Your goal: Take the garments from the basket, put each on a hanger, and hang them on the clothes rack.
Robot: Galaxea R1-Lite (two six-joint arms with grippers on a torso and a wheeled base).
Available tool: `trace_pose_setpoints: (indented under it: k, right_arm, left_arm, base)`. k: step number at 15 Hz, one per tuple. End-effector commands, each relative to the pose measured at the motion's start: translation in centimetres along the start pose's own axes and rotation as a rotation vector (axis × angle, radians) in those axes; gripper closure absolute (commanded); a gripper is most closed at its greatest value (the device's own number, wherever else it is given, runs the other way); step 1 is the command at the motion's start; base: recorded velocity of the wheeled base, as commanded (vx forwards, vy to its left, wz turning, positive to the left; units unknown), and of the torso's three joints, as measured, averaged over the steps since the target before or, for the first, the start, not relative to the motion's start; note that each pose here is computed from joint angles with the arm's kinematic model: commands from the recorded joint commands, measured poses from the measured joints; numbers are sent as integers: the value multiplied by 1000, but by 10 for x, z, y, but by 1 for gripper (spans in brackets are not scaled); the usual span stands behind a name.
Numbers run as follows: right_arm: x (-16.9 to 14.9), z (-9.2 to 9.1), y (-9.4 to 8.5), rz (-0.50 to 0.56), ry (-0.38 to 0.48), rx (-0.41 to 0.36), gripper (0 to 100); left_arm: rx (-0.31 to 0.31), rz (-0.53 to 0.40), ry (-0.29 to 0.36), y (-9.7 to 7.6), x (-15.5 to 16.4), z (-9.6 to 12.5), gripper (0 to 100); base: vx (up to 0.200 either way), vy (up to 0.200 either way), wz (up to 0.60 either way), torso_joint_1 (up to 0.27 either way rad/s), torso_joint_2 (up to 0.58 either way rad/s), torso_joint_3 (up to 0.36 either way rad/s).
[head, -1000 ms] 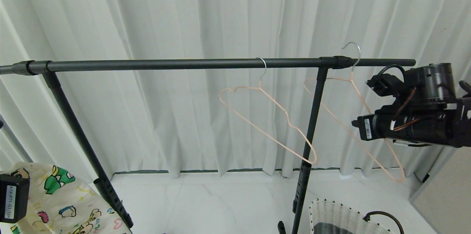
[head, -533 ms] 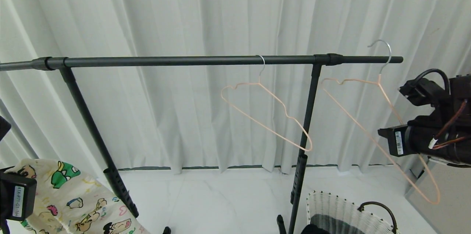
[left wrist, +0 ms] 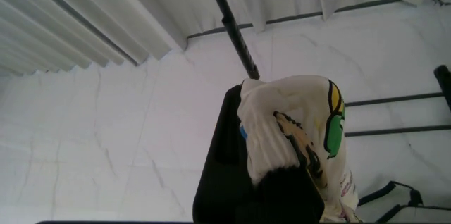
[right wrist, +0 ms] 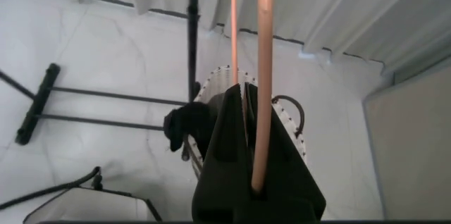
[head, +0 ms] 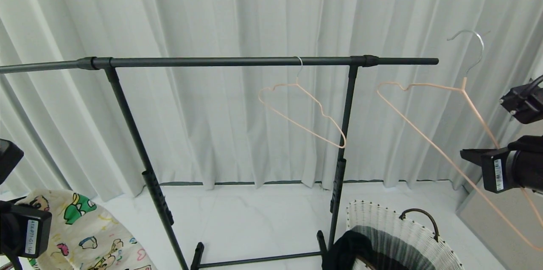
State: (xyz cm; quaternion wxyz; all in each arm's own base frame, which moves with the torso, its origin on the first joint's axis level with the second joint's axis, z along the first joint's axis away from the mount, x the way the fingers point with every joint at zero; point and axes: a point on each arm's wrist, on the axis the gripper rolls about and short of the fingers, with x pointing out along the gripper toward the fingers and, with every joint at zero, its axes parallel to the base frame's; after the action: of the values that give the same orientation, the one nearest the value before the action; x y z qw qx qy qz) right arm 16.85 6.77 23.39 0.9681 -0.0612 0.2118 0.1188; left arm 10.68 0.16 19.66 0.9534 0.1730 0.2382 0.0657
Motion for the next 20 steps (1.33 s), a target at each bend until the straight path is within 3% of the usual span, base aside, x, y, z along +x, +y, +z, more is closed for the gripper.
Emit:
trace_pose_setpoints:
  k: [1,6,8,10,12,16,20]
  right_arm:
    - [-14,2,6,42,-46,-10,100]
    - [-25,-14,44,306,-29,-91,100]
    - [-24,-24,55,416,4,-85,100]
    - [-11,-39,73,493,-1,-68,100]
    - [-5,-49,93,570,-8,-57,100]
    - [-9,-55,125,703,15,-12,100]
    - [-26,-63,158,860,29,-15,100]
  left_arm:
    - [-1,2,-6,0,-2,0,100]
    - [46,-14,-45,0,-9,-1,100]
    - [61,-63,-65,-4,-9,1,100]
    - [93,-170,-111,-12,-11,7,100]
    - [102,-218,-109,-18,-3,20,100]
    - [6,-200,-53,-26,30,60,100]
    - [-190,-132,-20,-61,65,101,100]
  base:
    - [-200,0,0,2,2,-2]
    - [-120,0,0,-1,2,0]
    - [0,0,0,0,0,0]
    - [0,0,0,0,0,0]
    - [0,0,0,0,0,0]
    - [0,0,0,0,0,0]
    - [0,0,0,0,0,0]
